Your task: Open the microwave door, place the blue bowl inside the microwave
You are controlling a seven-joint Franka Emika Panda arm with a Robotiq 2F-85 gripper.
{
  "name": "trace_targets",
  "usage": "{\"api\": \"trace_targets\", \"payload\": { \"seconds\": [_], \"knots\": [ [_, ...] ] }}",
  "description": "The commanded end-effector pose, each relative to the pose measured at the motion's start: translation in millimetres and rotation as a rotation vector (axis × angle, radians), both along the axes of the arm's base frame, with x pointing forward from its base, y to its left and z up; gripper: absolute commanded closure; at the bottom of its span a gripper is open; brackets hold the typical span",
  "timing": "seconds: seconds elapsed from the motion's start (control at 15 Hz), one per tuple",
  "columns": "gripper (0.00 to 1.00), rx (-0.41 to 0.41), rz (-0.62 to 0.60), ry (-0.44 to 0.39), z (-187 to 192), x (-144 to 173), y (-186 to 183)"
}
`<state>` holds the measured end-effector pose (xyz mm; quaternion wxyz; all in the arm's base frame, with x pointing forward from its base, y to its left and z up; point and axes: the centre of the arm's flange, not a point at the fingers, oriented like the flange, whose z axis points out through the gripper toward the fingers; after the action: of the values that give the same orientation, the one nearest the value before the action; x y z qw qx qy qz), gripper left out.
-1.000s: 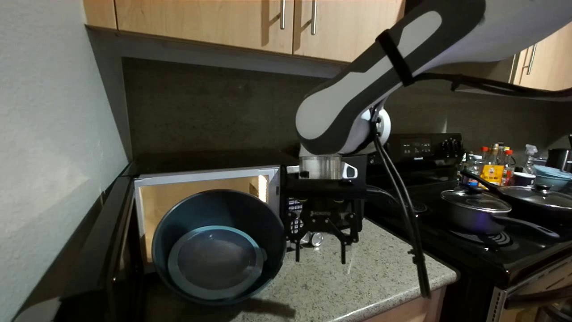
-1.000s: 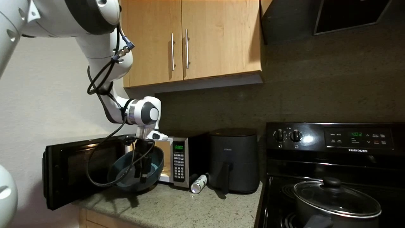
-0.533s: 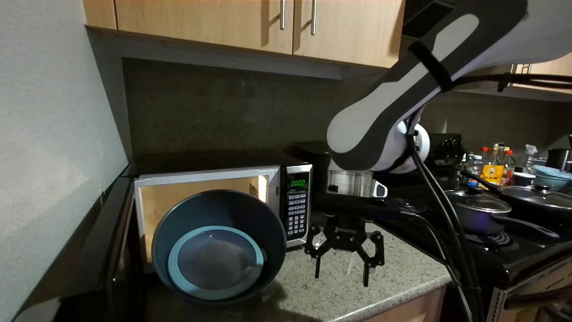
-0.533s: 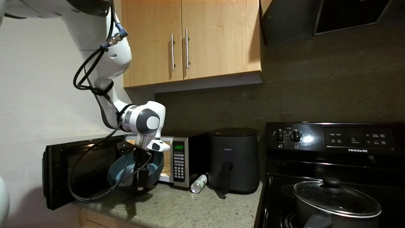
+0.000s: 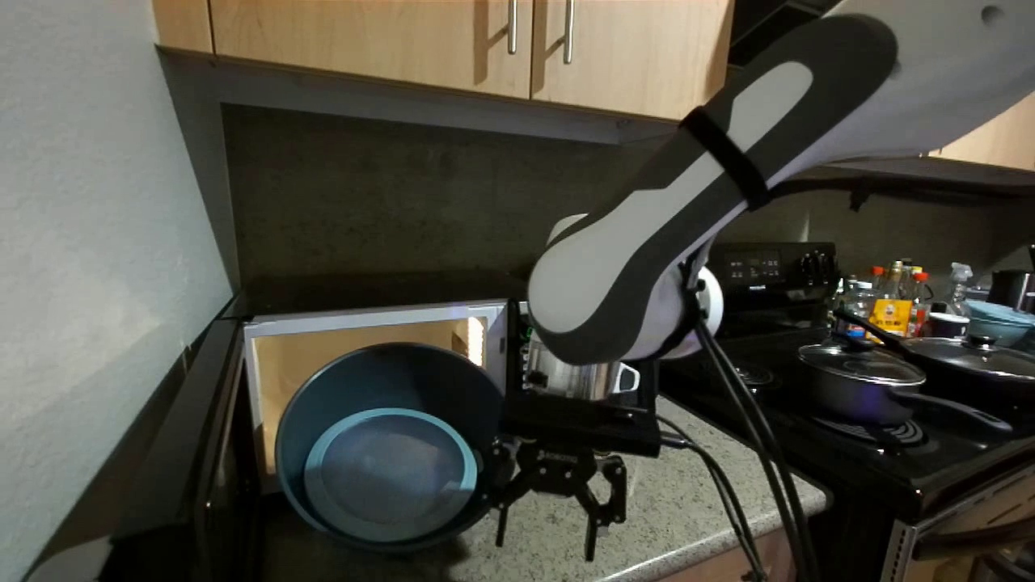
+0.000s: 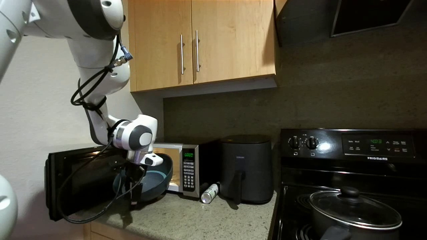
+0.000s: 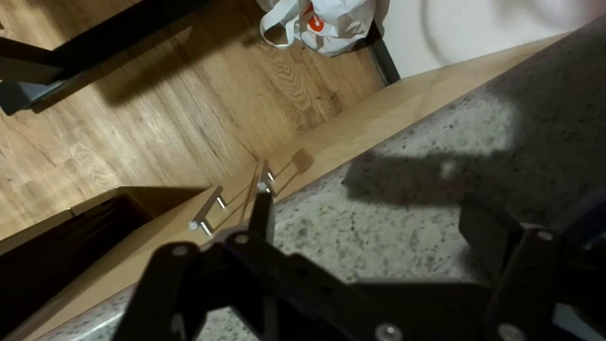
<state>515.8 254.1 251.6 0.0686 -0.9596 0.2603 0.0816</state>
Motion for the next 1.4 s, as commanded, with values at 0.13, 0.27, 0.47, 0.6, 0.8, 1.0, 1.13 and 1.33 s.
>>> {"api": "trace_targets", "payload": {
  "seconds": [0.13,0.27,0.47,0.6,0.8,1.0,1.13,1.33],
  "knots": [
    [0.0,0.012,0.052,-0.045,-20,14,42],
    [0.0,0.029,0.042,-0.076,-8,12,45],
    [0.0,0.066,0.033,-0.167,20,3,43],
    [0.0,0.088,0.018,-0.222,33,3,43],
    [0.0,0.096,-0.01,-0.231,40,10,42],
    [0.0,0.084,-0.031,-0.185,34,17,42],
    [0.0,0.079,-0.06,-0.16,27,21,40],
    [0.0,0.073,-0.092,-0.11,16,26,35]
  ]
}}
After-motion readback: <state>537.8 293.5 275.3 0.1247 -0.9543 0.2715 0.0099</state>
